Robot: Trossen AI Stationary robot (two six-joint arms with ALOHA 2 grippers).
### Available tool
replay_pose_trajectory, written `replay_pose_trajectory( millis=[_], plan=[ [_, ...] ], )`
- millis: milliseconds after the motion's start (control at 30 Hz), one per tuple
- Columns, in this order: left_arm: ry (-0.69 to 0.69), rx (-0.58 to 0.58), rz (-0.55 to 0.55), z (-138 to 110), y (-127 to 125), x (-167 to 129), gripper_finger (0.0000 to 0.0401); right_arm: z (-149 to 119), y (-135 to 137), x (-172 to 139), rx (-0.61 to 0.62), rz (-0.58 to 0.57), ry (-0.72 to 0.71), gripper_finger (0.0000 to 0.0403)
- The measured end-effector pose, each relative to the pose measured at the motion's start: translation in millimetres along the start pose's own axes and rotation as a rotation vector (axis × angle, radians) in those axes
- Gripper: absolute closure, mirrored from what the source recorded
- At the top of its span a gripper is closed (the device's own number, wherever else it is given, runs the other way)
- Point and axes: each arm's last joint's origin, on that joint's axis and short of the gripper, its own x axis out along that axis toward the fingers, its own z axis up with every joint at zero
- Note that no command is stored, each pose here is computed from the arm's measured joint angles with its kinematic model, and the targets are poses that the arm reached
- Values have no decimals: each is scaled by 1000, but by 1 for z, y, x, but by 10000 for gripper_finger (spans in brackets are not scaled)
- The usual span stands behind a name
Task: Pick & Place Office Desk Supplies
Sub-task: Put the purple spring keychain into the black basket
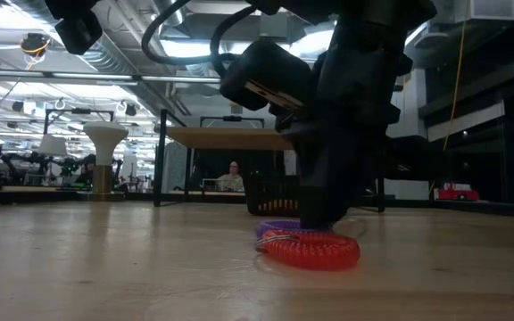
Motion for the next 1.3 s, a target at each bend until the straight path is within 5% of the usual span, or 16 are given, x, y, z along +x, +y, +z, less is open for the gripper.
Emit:
replay_pose_trajectory(
  millis=[467, 900, 1100, 1300],
  plan=[
    [1, 0, -1, 0, 0, 0, 274, 12, 5, -6, 46, 82, -14, 400],
    [8, 11, -10, 0, 0, 0, 274, 36, 14, -77, 130, 263, -284, 402],
    [9, 20, -9, 0, 0, 0, 274, 55, 4, -112, 143, 255, -429, 402],
    [10, 21, -7, -1, 0, 0, 274, 74, -21, -140, 162, 114, -514, 402]
  ],
)
